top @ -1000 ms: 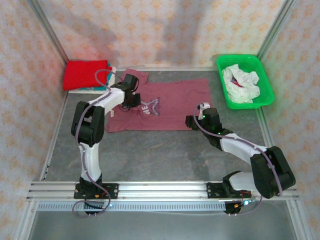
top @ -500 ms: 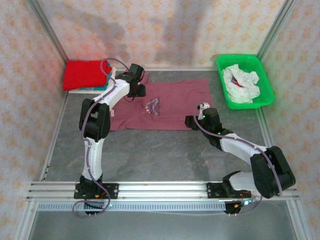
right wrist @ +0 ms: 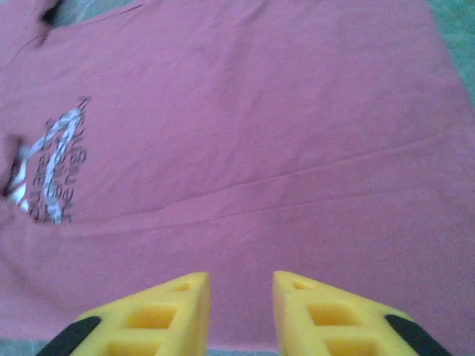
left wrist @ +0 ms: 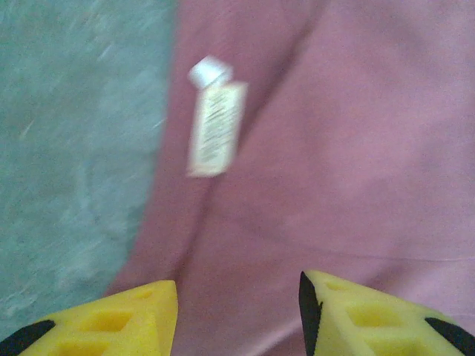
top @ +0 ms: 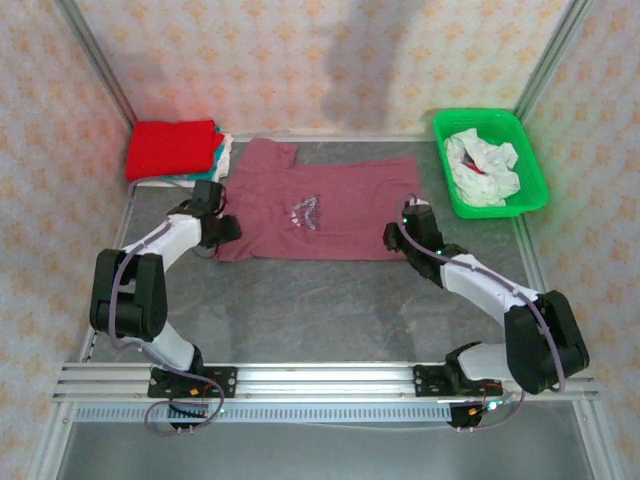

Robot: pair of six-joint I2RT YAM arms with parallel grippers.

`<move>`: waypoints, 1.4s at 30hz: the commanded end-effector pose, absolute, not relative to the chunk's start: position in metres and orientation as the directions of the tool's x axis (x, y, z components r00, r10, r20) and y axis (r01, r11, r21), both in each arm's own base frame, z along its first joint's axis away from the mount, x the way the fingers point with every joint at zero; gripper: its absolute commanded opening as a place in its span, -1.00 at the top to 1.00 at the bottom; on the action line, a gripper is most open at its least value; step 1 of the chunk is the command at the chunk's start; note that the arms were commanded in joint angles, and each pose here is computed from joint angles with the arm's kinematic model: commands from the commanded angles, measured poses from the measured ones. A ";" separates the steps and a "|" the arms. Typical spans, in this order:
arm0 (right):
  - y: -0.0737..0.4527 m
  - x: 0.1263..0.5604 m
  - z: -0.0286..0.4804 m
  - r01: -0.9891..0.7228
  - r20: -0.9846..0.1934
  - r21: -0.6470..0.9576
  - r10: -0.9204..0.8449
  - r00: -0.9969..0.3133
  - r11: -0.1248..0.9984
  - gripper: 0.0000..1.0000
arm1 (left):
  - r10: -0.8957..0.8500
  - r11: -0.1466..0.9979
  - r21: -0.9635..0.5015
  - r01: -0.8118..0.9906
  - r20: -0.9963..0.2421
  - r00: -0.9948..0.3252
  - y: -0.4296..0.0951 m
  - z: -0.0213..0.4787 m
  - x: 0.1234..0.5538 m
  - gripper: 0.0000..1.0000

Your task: Fold and stack the t-shirts

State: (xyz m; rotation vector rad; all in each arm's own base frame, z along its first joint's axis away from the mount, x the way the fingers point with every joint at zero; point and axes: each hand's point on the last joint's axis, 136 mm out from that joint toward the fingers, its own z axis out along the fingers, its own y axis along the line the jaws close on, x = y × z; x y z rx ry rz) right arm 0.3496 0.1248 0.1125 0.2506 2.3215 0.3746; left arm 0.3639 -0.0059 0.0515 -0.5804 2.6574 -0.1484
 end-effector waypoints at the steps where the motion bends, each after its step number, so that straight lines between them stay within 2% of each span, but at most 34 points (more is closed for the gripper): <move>1: 0.094 0.337 0.081 0.283 -0.533 0.278 0.393 -0.749 0.918 0.47 | -0.477 0.874 -0.291 -0.389 -0.357 -0.803 -0.006 0.045 0.371 0.06; 4: 0.081 0.340 0.064 0.362 -0.443 0.286 0.457 -0.771 0.887 0.48 | -0.515 0.848 -0.327 -0.416 -0.325 -0.793 -0.001 0.033 0.371 0.08; 9: 0.073 0.347 0.035 0.398 -0.355 0.222 0.454 -0.817 0.890 0.52 | -0.580 0.803 -0.354 -0.480 -0.276 -0.767 0.013 0.020 0.369 0.13; 16: 0.056 0.339 0.006 0.472 -0.279 0.193 0.509 -0.814 0.860 0.52 | -0.603 0.795 -0.306 -0.524 -0.306 -0.737 0.036 0.026 0.357 0.13; 25: 0.056 0.329 0.013 0.486 -0.277 0.222 0.532 -0.800 0.845 0.45 | -0.613 0.789 -0.297 -0.538 -0.339 -0.713 0.040 0.041 0.351 0.10; 30: 0.069 0.340 0.040 0.427 -0.308 0.291 0.507 -0.805 0.856 0.33 | -0.554 0.833 -0.278 -0.479 -0.445 -0.704 0.031 0.088 0.356 0.06; 33: 0.077 0.345 0.057 0.383 -0.340 0.276 0.462 -0.819 0.882 0.29 | -0.468 0.883 -0.226 -0.412 -0.500 -0.729 0.011 0.115 0.363 0.06; 35: 0.082 0.347 0.063 0.359 -0.364 0.248 0.430 -0.826 0.900 0.27 | -0.447 0.895 -0.266 -0.359 -0.514 -0.732 -0.008 0.124 0.370 0.06; 39: 0.097 0.355 0.062 0.329 -0.378 0.241 0.400 -0.835 0.913 0.27 | -0.444 0.887 -0.354 -0.296 -0.485 -0.753 -0.038 0.109 0.387 0.10; 42: 0.107 0.360 0.056 0.319 -0.367 0.237 0.389 -0.845 0.917 0.29 | -0.437 0.885 -0.367 -0.285 -0.447 -0.780 -0.048 0.090 0.395 0.13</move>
